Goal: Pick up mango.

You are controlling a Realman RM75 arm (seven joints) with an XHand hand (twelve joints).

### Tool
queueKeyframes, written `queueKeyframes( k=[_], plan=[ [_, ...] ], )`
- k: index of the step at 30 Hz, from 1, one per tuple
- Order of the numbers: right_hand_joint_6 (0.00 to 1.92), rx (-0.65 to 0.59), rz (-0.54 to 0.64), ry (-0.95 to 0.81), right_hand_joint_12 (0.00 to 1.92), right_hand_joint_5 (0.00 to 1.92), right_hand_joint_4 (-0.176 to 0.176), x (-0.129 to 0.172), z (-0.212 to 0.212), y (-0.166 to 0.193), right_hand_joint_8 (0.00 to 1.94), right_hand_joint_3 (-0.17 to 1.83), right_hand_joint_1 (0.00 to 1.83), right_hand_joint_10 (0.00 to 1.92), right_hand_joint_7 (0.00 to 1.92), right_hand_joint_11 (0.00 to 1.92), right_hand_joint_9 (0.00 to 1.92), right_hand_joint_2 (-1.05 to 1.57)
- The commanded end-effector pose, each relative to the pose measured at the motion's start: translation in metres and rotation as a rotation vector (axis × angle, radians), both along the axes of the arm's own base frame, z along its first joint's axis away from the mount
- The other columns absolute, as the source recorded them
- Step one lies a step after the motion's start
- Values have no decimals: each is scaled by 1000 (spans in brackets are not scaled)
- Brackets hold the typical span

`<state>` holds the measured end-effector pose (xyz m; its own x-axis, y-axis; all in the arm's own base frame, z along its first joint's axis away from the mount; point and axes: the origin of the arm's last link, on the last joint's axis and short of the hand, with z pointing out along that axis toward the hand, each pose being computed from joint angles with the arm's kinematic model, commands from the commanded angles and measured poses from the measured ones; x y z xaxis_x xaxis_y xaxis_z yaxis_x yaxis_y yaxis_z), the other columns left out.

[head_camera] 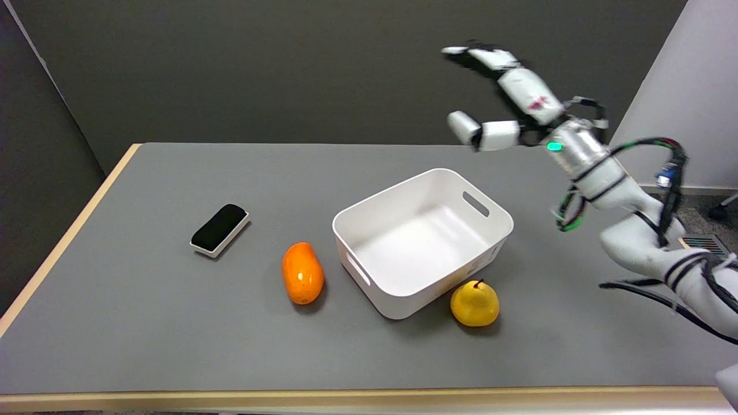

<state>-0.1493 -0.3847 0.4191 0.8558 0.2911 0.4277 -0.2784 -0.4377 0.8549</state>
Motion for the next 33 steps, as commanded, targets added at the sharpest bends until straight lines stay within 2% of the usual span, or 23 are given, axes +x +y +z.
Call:
queueKeyframes(
  k=[1,5,8,13,19,22,24,27,33],
  plan=[
    [378,97,184,681,1133,155,46,62,-197,6,291,926,501,609,235,20,152,615],
    [369,113,238,744,1122,143,47,68,-225,23,283,928,494,595,222,14,142,609],
    [367,190,228,697,1119,140,48,67,-242,27,280,930,497,591,218,13,140,607],
    [363,253,149,569,1112,136,47,58,-251,30,278,932,513,590,215,14,142,610],
    [363,353,-16,312,1117,161,36,56,-251,30,307,899,524,635,274,57,204,649],
    [370,361,-3,352,1127,169,33,52,-258,32,315,898,518,651,288,67,215,652],
    [432,363,6,411,1149,185,21,46,-267,33,386,978,483,712,308,127,250,622],
    [443,343,24,523,1152,193,23,35,-281,32,391,984,551,715,311,125,251,617],
    [445,340,-47,652,1125,192,40,-8,-296,20,386,991,598,705,307,106,238,611]
  ],
)
